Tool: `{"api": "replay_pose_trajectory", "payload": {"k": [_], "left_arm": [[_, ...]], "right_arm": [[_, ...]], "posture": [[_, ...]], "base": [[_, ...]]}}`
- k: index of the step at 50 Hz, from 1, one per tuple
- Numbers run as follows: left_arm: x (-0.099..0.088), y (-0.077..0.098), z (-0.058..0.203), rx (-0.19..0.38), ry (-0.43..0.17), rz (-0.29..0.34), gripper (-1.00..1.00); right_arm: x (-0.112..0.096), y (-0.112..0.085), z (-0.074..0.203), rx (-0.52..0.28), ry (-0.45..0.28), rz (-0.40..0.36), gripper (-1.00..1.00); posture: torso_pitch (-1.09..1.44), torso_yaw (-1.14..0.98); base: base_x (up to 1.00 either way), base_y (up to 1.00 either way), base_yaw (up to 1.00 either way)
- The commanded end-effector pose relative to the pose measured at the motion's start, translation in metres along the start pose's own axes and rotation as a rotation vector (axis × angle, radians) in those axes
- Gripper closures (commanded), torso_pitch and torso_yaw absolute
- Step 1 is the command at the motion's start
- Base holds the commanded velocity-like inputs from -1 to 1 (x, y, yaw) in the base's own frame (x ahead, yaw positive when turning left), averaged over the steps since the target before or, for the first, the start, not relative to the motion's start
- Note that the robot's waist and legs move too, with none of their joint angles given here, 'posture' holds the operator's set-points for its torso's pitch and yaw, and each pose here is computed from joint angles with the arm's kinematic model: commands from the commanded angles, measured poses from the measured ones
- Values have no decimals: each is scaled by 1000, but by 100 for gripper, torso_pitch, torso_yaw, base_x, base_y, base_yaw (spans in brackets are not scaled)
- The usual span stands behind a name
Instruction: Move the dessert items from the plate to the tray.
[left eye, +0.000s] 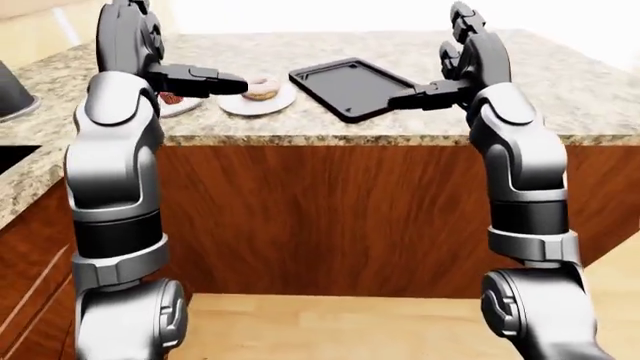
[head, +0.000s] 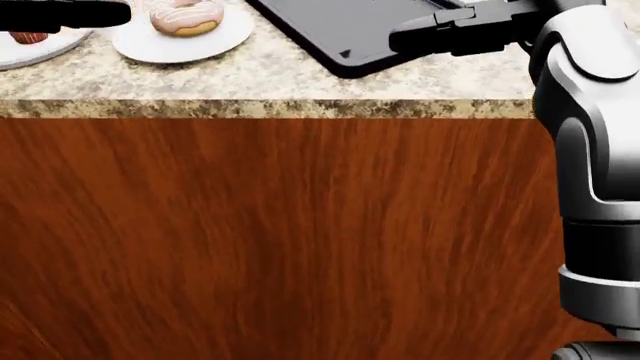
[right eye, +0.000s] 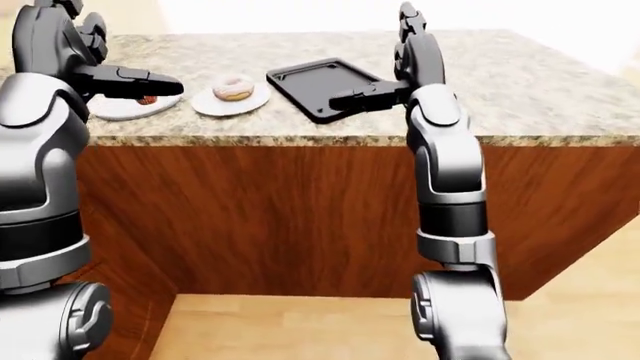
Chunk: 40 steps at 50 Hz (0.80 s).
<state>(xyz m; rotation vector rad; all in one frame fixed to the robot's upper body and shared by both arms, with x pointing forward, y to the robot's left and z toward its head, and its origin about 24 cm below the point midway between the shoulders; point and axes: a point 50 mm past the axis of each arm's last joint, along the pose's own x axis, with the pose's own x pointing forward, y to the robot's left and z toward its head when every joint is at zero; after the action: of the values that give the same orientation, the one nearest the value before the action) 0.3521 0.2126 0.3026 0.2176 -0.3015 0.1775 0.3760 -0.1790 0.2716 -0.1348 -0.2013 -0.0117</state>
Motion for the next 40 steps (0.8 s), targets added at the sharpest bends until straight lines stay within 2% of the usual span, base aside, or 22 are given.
{"api": "replay_pose_trajectory", "payload": {"k": [1, 12, 25, 40], "left_arm": [[-1, 1, 22, 4, -99, 2, -100], [-1, 5, 24, 5, -104, 13, -100], [-2, 7, 26, 10, -115, 26, -100], [-4, 8, 26, 11, -117, 27, -100]], "right_arm": [[0, -4, 22, -7, -95, -21, -100], [-2, 0, 22, -10, -99, -2, -100], [-4, 1, 23, -30, -108, -20, -100], [-5, 1, 22, -16, -109, -10, -100]], "posture": [[0, 0], [0, 0], [0, 0], [0, 0]], "base": [[23, 31, 0], [23, 31, 0], [4, 9, 0], [0, 0, 48]]}}
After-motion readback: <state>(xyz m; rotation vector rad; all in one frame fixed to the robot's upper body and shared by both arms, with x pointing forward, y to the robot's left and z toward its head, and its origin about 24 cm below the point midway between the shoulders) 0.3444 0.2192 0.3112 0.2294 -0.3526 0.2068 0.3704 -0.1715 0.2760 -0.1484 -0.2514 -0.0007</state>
